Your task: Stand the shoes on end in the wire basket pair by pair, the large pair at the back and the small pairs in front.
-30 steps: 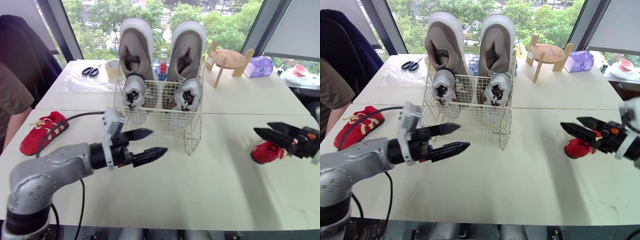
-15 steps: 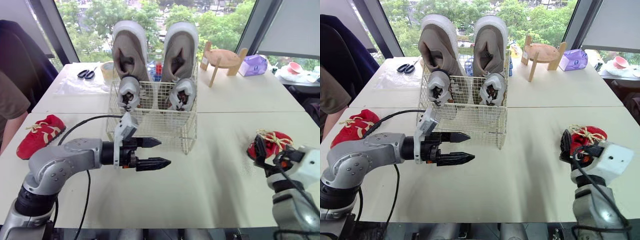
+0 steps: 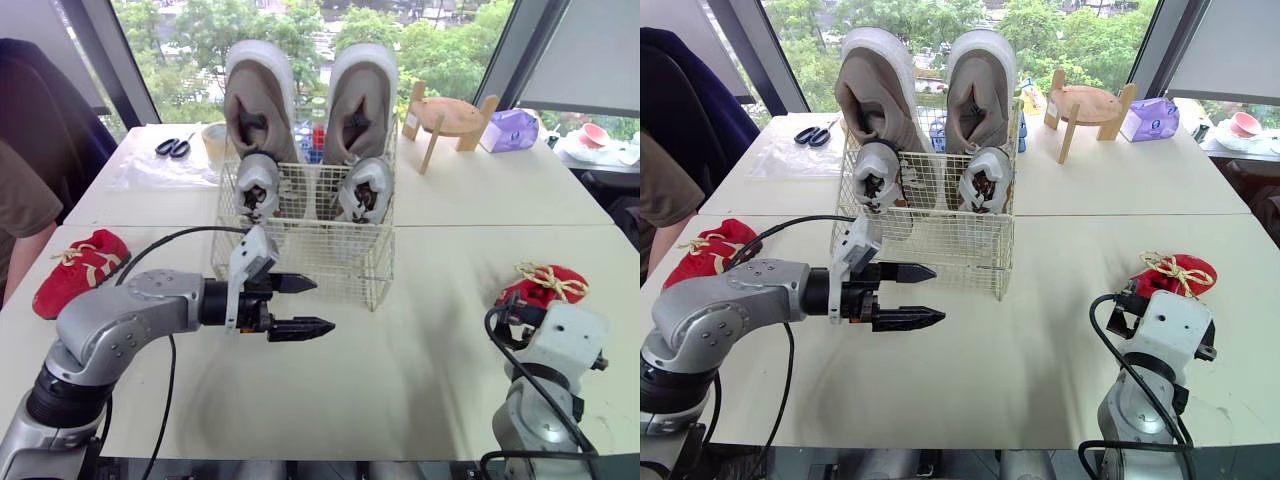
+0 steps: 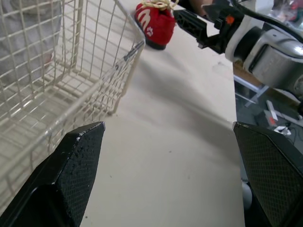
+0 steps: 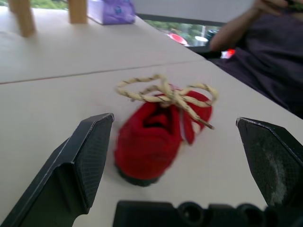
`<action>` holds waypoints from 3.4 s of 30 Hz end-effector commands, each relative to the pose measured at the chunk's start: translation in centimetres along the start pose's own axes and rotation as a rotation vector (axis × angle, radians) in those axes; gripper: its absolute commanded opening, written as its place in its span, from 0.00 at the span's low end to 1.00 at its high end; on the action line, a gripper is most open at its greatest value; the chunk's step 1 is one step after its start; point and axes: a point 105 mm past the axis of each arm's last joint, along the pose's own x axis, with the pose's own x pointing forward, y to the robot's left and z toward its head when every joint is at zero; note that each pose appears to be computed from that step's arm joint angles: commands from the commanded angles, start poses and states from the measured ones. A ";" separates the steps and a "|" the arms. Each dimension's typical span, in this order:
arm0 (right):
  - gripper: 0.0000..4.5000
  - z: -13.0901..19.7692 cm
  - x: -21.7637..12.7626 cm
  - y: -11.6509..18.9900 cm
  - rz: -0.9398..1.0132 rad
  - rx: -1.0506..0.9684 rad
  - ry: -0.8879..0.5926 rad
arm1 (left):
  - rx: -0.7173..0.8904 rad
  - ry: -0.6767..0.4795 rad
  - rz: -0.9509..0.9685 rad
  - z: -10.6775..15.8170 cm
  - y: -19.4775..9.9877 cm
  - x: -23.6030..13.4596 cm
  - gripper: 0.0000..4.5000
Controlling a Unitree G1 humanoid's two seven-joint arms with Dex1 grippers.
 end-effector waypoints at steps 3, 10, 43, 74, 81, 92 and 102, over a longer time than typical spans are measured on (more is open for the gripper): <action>1.00 -0.1 1.8 0.8 -0.018 0.107 0.036 | 0.055 -0.047 0.048 0.7 -0.3 -0.3 0.99; 1.00 -1.5 6.4 3.8 -0.014 0.087 0.133 | 0.065 -0.067 0.109 0.3 0.2 -0.4 0.99; 0.07 25.4 5.3 6.6 0.655 0.110 -0.853 | -0.037 -0.415 0.166 7.7 3.3 -6.3 1.00; 0.07 28.3 -6.5 12.4 1.672 -0.775 -1.197 | 0.034 -0.554 -0.057 20.5 -0.3 -11.2 1.00; 0.07 28.2 -6.9 13.5 1.660 -0.829 -1.289 | 0.007 -0.451 -0.158 20.5 -0.4 -8.8 1.00; 0.07 28.1 -7.8 13.5 1.697 -0.794 -1.307 | -0.025 -0.459 -0.174 20.8 0.5 -9.0 0.11; 0.81 29.5 -3.5 11.2 1.684 -0.275 -0.977 | -0.044 -0.722 -0.028 20.6 1.0 -12.2 0.05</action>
